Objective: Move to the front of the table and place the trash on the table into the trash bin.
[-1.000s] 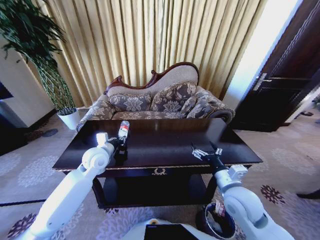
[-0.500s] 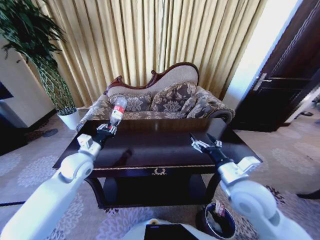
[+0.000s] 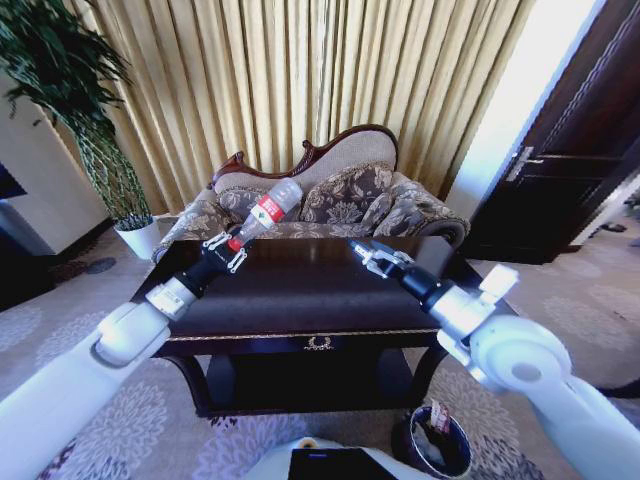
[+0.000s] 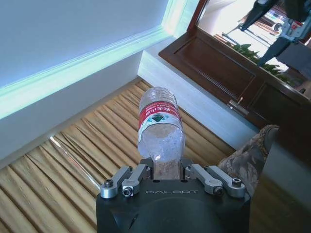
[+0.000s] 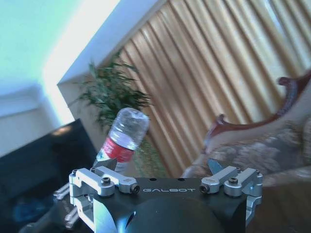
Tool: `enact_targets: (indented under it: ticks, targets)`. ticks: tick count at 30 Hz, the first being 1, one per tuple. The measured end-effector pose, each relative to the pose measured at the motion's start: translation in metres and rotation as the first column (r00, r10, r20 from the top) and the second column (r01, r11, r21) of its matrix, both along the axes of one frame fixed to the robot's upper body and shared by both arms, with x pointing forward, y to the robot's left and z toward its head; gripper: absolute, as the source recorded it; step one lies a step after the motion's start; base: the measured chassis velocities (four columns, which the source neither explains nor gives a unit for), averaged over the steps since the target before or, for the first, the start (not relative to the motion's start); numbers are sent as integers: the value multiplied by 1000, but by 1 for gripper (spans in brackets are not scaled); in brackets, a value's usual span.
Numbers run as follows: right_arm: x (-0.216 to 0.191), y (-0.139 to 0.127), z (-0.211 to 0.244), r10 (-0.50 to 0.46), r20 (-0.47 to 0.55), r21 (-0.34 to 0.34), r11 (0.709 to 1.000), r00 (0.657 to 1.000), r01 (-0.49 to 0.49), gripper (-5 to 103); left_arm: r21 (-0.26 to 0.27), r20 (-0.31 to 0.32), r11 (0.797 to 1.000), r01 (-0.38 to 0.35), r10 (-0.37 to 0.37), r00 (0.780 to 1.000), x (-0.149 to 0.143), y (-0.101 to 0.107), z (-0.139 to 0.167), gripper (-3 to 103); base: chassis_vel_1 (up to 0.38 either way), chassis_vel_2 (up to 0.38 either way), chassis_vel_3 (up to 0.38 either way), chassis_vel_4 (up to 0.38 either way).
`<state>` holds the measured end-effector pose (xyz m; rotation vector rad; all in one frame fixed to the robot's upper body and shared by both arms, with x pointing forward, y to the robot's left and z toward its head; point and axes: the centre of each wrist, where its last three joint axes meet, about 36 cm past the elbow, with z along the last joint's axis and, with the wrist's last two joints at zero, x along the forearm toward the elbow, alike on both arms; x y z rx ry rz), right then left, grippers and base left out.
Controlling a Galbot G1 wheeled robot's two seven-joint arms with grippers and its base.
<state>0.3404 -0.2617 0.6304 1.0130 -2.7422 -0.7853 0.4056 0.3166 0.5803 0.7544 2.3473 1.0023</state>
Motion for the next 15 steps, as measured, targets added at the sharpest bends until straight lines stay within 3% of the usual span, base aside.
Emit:
enact_targets:
  ticks: [4,10,15]
  targets:
    - [26,-2,11,26,28,-1,1000,999,-26,100,11,7,1000,13,-13,1000,15,-5,2,26,0,0,0,0]
    - [61,-10,11,-11,23,-19,1000,1000,11,100,-28,17,999,19,-18,1000,52,-17,6,26,0,0,0,0]
    - [72,-8,10,-15,26,-15,1000,1000,16,100,-43,22,998,44,-43,999,64,-31,12,26,0,0,0,0]
